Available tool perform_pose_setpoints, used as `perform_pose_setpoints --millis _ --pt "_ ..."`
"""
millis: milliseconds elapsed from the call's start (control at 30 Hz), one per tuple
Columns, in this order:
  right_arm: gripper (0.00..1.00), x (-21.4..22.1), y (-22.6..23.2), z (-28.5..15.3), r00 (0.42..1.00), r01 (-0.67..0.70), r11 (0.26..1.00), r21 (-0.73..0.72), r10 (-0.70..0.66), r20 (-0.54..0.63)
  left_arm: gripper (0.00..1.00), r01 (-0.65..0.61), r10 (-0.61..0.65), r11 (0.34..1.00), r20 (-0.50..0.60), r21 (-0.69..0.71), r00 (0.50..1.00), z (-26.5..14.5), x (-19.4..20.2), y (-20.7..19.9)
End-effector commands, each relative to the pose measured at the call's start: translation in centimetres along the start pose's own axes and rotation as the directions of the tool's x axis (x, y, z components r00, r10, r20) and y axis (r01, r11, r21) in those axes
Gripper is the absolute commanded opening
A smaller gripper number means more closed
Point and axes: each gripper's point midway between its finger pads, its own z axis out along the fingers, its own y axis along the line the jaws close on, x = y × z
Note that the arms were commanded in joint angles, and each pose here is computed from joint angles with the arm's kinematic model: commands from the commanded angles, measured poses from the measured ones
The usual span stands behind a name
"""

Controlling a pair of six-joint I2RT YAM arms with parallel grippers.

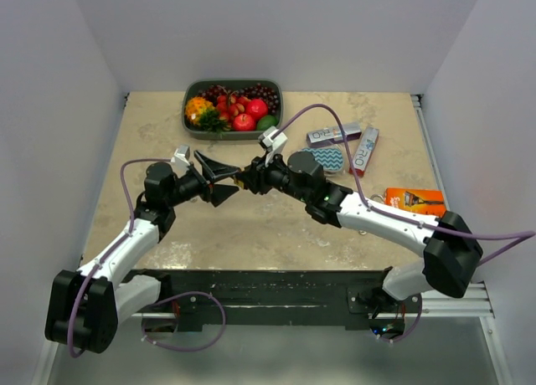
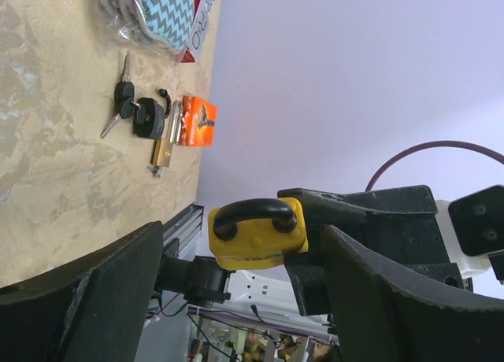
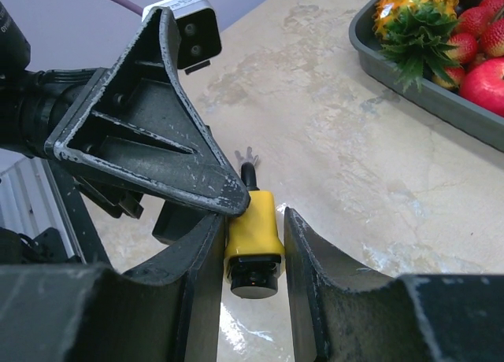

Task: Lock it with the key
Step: Place the lock at the center of the board.

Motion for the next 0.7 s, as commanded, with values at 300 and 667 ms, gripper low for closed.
perform_pose_setpoints --millis 300,667 --pt "0.00 -5.8 3.1 1.0 0.981 0.025 0.998 -0.057 -0.013 0.191 0.46 -0.028 0.031 0.996 -0.031 0.082 0.999 0.1 0.8 -3.3" --pt "0.51 -5.9 4.1 -0.1 0.986 0.048 0.994 -0.097 -0.032 0.161 0.00 -0.193 0.193 0.981 0.013 0.022 0.981 -0.8 0.0 -1.9"
